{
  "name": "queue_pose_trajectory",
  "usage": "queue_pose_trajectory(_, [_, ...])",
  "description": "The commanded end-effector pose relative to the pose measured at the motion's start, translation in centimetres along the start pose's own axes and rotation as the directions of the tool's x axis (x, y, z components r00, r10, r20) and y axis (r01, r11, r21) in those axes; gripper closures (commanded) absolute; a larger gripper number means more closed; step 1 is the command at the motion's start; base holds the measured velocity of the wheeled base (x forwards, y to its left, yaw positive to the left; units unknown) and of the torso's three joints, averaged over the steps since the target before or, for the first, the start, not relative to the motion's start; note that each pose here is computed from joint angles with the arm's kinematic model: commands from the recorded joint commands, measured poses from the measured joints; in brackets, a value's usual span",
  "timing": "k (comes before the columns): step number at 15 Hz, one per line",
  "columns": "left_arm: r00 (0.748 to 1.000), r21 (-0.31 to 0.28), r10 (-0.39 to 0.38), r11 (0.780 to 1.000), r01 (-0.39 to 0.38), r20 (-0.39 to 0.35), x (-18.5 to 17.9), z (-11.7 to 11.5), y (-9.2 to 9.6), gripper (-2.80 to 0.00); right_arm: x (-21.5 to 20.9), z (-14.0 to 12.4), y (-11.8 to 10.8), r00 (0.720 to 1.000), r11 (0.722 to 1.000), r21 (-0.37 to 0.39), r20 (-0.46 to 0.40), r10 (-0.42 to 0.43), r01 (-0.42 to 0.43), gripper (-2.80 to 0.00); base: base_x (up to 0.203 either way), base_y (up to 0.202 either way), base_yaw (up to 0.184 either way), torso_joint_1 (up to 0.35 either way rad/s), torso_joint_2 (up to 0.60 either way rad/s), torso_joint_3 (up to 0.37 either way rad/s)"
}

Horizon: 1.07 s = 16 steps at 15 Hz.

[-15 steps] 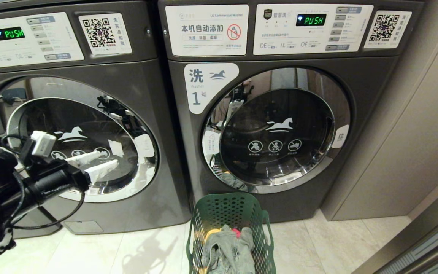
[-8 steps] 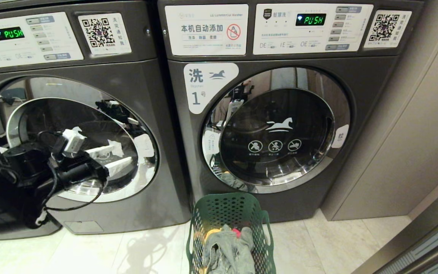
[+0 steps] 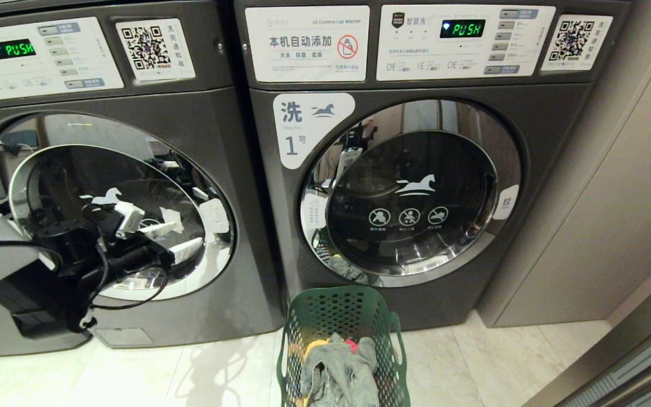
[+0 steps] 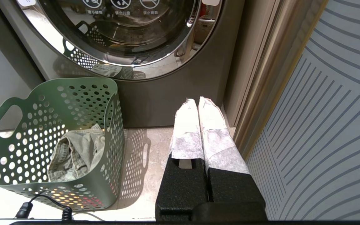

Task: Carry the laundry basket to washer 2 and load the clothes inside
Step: Open the lid of the washing machine

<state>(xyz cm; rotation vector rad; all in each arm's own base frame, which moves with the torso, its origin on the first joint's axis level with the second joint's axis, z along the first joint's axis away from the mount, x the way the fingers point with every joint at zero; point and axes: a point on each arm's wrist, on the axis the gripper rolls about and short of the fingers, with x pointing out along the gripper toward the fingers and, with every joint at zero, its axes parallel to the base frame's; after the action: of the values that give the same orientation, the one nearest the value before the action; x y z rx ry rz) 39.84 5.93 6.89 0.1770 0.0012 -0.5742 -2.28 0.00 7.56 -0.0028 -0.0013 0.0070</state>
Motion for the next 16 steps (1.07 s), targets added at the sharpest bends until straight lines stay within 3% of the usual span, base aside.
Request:
queue_pose_trajectory(1, [1.000, 0.002, -0.013, 1.000, 0.013, 0.003, 1.0, -0.4, 0.1, -2.80, 0.0, 0.0, 0.0, 1.000, 1.000, 0.000, -0.001, 0.001, -0.001, 0.00, 0.000, 0.000, 0.000, 0.000, 0.00, 0.000])
queue_pose_trajectory(16, [0.999, -0.046, -0.053, 0.998, 0.053, -0.003, 5.5, -0.7, 2.4, -2.80, 0.0, 0.0, 0.0, 1.000, 1.000, 0.000, -0.001, 0.001, -0.001, 0.00, 0.000, 0.000, 0.000, 0.000, 0.00, 0.000])
